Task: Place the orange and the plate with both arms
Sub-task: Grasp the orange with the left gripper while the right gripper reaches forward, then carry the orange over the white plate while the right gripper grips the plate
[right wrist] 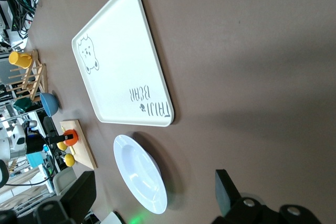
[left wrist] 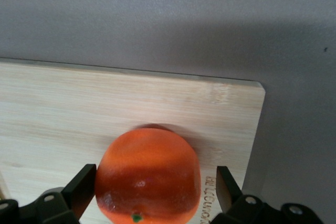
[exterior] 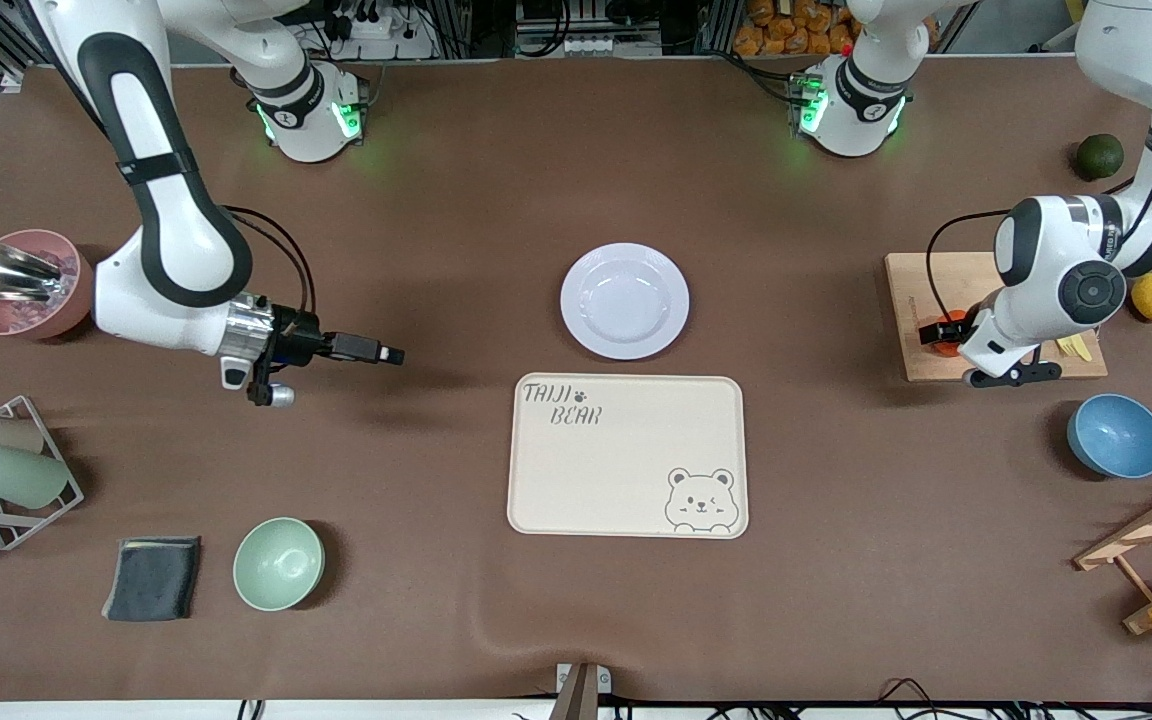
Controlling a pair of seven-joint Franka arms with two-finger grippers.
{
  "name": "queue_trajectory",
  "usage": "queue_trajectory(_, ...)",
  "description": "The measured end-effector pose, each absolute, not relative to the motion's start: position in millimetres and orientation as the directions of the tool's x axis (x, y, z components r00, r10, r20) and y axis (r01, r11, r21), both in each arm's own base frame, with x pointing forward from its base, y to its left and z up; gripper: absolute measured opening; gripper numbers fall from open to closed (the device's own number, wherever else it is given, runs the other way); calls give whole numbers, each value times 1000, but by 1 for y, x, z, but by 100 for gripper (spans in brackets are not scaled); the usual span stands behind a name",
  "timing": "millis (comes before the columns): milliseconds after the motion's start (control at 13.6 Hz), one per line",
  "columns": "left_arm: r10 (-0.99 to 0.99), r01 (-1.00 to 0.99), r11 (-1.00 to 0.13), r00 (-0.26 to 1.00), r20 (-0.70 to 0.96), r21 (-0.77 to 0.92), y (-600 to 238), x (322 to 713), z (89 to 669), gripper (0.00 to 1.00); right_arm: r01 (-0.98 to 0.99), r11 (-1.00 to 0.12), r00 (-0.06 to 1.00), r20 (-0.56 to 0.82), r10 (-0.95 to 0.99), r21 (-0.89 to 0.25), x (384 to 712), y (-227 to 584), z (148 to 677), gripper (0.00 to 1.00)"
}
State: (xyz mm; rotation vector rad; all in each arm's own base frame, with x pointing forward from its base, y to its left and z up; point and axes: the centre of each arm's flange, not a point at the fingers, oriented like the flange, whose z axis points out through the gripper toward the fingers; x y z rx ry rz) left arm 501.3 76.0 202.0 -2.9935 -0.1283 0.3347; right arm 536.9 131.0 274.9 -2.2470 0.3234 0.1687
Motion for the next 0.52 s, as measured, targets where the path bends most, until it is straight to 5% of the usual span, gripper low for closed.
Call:
queue_trajectory(74, 97, 69, -989, 972, -216, -134, 76, 501, 200, 100, -288, -594, 958, -230, -173, -751, 531, 136, 269, 100)
queue_trajectory(295, 91, 64, -989, 974, -208, -133, 75, 503, 203, 72, -258, -574, 966, -207, -155, -777, 507, 166, 247, 100)
queue_trajectory(516, 81, 57, -989, 980, -184, -135, 76, 508, 215, 72, -250, -522, 968, -206, -142, -816, 483, 201, 218, 100)
